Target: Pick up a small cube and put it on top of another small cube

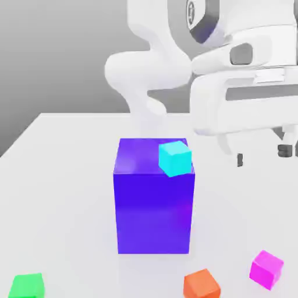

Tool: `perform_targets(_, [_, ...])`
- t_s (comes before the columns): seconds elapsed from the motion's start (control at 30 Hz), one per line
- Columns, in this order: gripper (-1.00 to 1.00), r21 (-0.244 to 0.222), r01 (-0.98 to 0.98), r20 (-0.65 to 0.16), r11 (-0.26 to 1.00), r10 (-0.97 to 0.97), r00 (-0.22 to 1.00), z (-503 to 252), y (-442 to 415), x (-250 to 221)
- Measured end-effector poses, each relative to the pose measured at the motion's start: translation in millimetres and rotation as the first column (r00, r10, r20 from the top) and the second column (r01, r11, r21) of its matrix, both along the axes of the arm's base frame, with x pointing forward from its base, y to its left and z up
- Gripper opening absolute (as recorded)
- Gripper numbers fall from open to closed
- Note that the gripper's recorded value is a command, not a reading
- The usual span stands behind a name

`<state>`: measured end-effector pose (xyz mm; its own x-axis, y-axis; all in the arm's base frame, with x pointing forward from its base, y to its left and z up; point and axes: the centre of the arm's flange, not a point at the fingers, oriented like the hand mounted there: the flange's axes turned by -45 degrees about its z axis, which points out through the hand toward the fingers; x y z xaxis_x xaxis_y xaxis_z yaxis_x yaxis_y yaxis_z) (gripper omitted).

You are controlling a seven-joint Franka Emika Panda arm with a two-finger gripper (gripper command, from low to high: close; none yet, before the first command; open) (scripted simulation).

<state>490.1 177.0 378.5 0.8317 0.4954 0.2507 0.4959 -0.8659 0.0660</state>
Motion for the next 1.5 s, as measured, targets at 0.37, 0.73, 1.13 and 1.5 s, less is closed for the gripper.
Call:
perform_targets(0.37, [0.00,-0.068,-0.253,-0.243,0.965,0.229,0.943,-197.1,68.4,-43.2])
perform_targets(0.73, [-1.00,-0.069,-0.260,-0.250,0.963,0.235,0.939,-247.1,69.7,-45.9])
perform_targets(1.13, [-1.00,-0.075,-0.285,-0.254,0.956,0.258,0.932,-175.4,-41.4,11.2])
perform_targets(1.5, [-1.00,-0.073,-0.328,-0.258,0.942,0.300,0.919,-154.6,-242.0,43.9])
